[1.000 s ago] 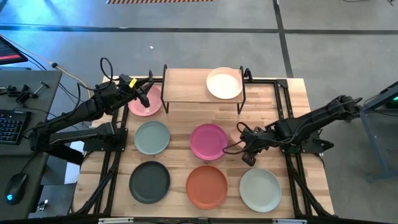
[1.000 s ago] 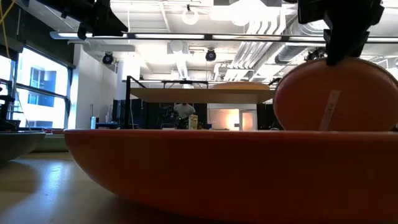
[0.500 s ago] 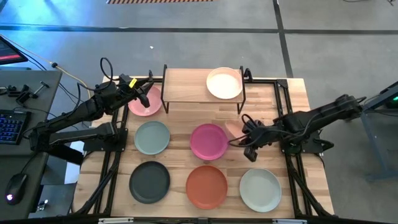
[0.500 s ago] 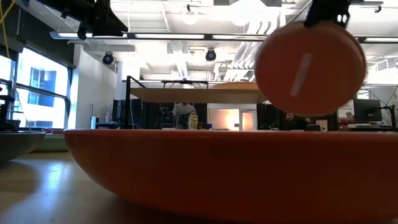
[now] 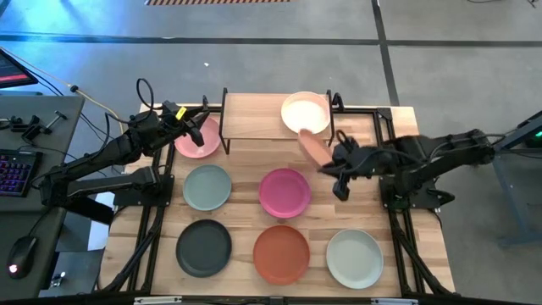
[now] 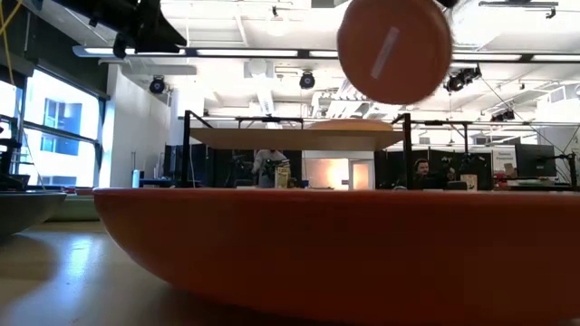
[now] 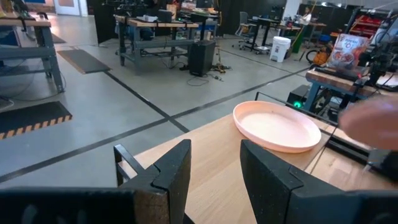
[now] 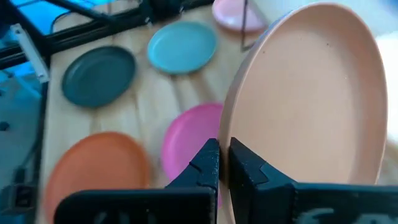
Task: Place and stack plates onto a shelf
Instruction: Stack the brown plate on top of the light orange plate on the shelf
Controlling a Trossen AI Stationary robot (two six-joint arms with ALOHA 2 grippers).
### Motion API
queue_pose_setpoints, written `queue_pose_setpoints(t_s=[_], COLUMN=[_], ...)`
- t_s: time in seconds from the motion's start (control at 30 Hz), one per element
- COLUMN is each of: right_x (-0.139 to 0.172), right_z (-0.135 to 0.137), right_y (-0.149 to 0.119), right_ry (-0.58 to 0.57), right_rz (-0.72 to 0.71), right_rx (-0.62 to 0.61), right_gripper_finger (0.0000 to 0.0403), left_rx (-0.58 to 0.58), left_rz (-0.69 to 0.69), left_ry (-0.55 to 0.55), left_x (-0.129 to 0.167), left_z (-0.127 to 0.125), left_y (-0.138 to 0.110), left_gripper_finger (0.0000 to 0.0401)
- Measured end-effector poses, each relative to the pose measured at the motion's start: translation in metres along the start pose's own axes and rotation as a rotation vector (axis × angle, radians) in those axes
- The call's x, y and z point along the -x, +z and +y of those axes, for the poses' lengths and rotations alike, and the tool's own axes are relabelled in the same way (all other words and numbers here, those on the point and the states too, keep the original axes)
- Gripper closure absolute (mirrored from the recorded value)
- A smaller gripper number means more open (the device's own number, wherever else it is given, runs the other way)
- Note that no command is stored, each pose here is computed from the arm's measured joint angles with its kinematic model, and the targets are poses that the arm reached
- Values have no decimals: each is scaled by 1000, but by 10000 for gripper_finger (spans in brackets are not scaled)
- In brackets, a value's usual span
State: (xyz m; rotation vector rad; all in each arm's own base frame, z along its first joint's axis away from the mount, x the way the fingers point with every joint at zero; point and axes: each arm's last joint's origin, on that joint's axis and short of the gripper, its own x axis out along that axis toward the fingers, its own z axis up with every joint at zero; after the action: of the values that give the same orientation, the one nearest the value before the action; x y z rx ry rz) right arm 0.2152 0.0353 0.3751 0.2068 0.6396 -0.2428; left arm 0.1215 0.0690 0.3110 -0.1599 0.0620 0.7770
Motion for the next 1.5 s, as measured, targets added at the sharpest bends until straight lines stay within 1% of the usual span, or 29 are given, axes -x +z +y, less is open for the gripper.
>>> queue_pose_setpoints(t_s=[0.27,0.53,0.7,0.9,1.1,1.3,1.5], right_x=[10,7,-4,-30,-50,-68,-87], right_z=[-33,-75,-101,-129,-142,-149,-155], right_y=[30,41,45,46,41,35,31], right_ry=[-82,-123,-111,-90,-71,-37,-70], right_rz=[-71,-50,-9,75,190,276,373], right_rx=[175,308,417,580,699,754,828], right_gripper_finger=[403,403,403,403,403,403,403], left_rx=[39,51,75,74,74,73,73], left_rz=[0,0,-1,-1,-6,-6,-7], left_ry=[-1,-1,7,10,34,37,38], left_x=[0,0,0,0,0,0,0], left_z=[0,0,0,0,1,1,1], left_y=[0,0,0,0,0,0,0], left_gripper_finger=[272,272,272,272,272,272,272])
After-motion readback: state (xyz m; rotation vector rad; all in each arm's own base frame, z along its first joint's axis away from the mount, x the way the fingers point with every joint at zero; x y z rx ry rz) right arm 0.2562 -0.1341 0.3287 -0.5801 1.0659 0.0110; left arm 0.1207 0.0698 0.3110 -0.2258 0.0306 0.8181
